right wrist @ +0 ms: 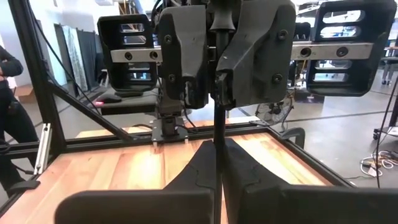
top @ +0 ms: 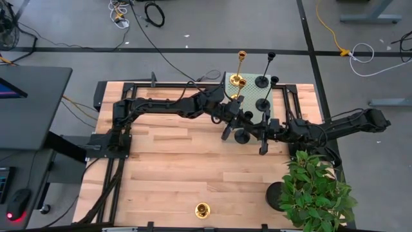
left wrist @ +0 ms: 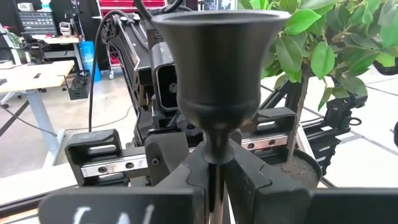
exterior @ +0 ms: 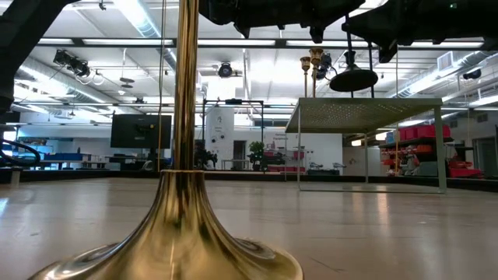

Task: Pick & Place candle stick holders
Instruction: Put the black candle holder on top of the shelf aligned with the other black candle holders

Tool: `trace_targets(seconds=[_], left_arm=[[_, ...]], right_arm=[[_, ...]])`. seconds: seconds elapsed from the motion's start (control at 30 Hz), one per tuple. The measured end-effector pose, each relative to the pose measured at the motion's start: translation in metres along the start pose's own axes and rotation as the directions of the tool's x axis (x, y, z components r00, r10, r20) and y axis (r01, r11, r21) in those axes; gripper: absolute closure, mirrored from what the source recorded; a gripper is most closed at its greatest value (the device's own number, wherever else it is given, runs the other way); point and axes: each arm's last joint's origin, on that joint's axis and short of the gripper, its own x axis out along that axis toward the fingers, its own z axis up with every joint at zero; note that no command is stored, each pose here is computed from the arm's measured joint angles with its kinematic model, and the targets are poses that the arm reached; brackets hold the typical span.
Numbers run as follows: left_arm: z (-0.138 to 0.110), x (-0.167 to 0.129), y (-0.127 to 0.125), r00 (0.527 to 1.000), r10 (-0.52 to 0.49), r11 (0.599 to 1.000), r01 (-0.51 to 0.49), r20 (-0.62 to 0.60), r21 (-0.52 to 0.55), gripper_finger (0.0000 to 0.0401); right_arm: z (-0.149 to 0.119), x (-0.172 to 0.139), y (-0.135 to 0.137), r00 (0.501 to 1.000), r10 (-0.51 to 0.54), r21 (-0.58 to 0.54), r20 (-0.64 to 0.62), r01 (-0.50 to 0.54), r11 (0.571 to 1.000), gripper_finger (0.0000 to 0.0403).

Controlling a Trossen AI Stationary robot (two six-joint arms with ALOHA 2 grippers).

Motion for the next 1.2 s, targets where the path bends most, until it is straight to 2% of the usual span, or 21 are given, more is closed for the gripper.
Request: trace_targets(seconds=[0.7, 0.93, 1.03, 1.2], left_arm=[[0.0, -0.003, 0.007, 0.997, 0.075, 0.997, -0.075, -0.003, -0.009, 0.036], [0.0, -0.004, 0.009, 0.997, 0.076, 0.997, -0.076, 0.003, -0.002, 0.039], [0.0, -0.004, 0.009, 0.997, 0.079, 0.997, -0.079, 0.004, 0.0, 0.0364], [0.001, -0.004, 0.009, 0.997, 0.075, 0.997, -0.075, 0.008, -0.021, 0.0283]], right_arm=[[0.014, -0.031, -0.005, 0.999, -0.05, -0.007, 0.015, 0.05, 0.999, 0.0403], [0.015, -0.037, -0.004, 0.999, -0.051, -0.005, 0.013, 0.051, 0.999, 0.0402], [0.015, -0.038, -0.003, 0.998, -0.053, -0.014, 0.014, 0.053, 0.998, 0.0402], [0.016, -0.042, -0.004, 0.996, -0.088, -0.017, 0.009, 0.088, 0.996, 0.0402]])
